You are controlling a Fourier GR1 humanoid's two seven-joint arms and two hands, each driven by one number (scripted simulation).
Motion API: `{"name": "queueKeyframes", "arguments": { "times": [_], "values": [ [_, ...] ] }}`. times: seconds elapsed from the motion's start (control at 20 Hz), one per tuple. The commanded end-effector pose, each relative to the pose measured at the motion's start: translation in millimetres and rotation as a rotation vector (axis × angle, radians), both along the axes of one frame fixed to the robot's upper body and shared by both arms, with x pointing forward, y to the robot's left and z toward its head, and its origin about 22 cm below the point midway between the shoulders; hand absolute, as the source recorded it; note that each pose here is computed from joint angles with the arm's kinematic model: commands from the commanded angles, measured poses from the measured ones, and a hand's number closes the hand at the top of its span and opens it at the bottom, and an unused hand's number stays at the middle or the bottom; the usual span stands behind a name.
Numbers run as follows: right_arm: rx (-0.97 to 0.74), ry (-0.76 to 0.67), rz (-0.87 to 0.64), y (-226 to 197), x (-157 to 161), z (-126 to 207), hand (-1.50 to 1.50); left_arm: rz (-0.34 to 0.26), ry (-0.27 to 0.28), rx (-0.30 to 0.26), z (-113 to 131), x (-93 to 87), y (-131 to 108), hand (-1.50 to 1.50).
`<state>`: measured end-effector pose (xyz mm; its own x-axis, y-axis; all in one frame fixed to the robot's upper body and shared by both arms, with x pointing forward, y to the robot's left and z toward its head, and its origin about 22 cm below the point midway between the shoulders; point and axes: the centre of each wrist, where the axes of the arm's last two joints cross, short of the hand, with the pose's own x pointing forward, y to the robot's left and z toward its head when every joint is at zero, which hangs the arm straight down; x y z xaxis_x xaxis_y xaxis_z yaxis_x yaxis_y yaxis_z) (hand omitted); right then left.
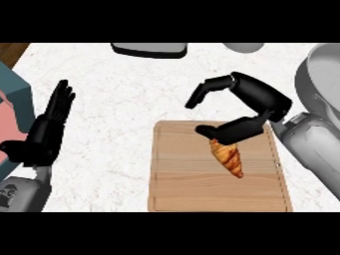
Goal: Pick the croissant from the cutting board and place it in the pot
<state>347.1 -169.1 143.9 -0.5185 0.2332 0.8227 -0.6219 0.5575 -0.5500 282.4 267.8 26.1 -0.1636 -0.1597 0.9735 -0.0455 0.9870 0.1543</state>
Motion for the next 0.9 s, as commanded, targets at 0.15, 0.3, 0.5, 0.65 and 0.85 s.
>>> {"name": "queueKeyframes", "arguments": {
  "times": [0.15,0.3,0.5,0.65,0.85],
  "values": [
    [-0.255,-0.161,0.456,-14.9,18.3,45.1,-1.50,-0.049,-0.076,-0.129,38.6,25.4,-21.2,0.00],
    [-0.337,-0.225,0.547,-31.7,28.8,62.4,-1.50,-0.035,-0.071,-0.121,48.4,27.7,-19.8,0.00],
    [-0.525,-0.343,0.617,-12.5,37.4,76.1,-1.50,-0.028,-0.047,-0.134,50.8,33.3,-23.6,0.00],
    [-0.675,-0.370,0.668,-11.0,37.1,73.3,-1.50,-0.012,-0.042,-0.125,57.2,35.6,-17.7,0.00],
    [-0.811,-0.435,0.747,19.4,32.3,56.9,-1.50,0.019,-0.036,-0.109,49.2,28.8,-7.7,0.00]
  ]
}}
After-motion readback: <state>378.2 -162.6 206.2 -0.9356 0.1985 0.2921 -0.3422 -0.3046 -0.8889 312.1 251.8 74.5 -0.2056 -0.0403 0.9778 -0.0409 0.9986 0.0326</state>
